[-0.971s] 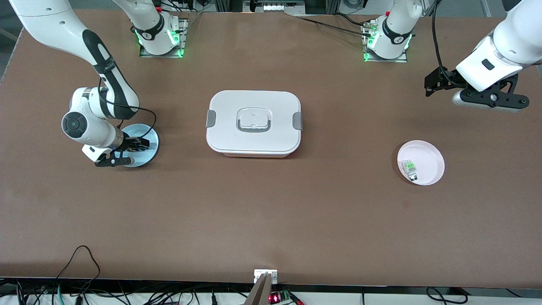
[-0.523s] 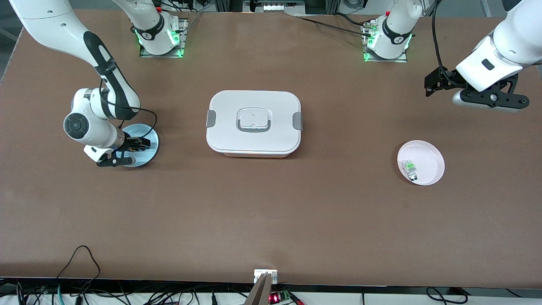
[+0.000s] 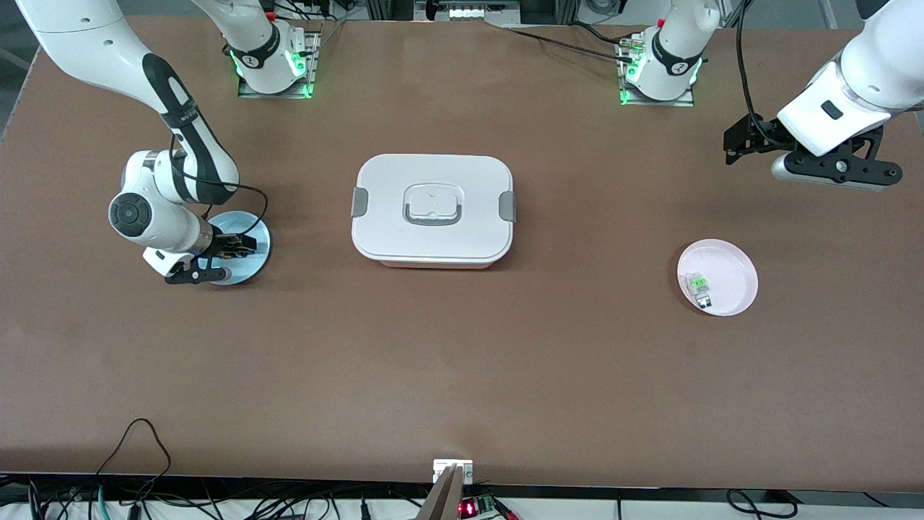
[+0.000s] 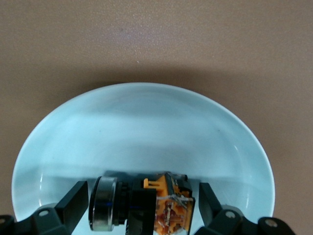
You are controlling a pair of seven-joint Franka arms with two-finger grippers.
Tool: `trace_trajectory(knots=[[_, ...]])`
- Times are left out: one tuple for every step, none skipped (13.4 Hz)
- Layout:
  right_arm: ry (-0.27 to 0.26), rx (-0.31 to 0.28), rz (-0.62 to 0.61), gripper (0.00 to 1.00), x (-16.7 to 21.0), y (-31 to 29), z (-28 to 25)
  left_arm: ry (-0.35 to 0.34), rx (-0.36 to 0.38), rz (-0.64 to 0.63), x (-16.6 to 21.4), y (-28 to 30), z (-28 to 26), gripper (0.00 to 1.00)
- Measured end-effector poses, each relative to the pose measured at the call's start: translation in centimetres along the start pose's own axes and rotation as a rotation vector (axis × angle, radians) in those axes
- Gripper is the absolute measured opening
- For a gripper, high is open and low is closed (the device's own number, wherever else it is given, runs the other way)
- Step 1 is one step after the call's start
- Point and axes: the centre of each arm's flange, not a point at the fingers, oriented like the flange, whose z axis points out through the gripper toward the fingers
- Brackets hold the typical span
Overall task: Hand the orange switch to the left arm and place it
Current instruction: 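Close the right gripper on the orange switch and lift it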
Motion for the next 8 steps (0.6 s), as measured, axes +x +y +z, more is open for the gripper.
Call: trace_trajectory(knots=[[0.000, 0.000, 0.000, 1.00, 0.00, -0.02, 0.00, 0.000, 0.000, 0.000, 0.00, 0.00, 0.00, 1.00], [0.000, 0.000, -0.001, 1.00, 0.00, -0.04, 0.00, 0.000, 0.000, 0.000, 0.00, 0.00, 0.00, 1.00], [0.000, 0.000, -0.001, 1.00, 0.01, -0.06, 0.00, 0.000, 0.000, 0.000, 0.00, 0.00, 0.00, 1.00], [0.000, 0.000, -0.001, 1.00, 0.01, -0.07, 0.00, 0.000, 0.000, 0.000, 0.00, 0.00, 0.00, 1.00], [0.000, 0.000, -0.001, 0.99, 0.01, -0.07, 0.00, 0.000, 0.000, 0.000, 0.00, 0.00, 0.00, 1.00], [0.000, 0.000, -0.002, 0.96, 0.01, -0.09, 0.00, 0.000, 0.000, 0.000, 0.00, 0.00, 0.00, 1.00], [0.000, 0.000, -0.003, 0.91, 0.01, -0.11, 0.00, 0.000, 0.000, 0.000, 0.00, 0.00, 0.00, 1.00], [0.000, 0.000, -0.004, 0.90, 0.02, -0.13, -0.01, 0.000, 0.000, 0.000, 0.00, 0.00, 0.00, 1.00]])
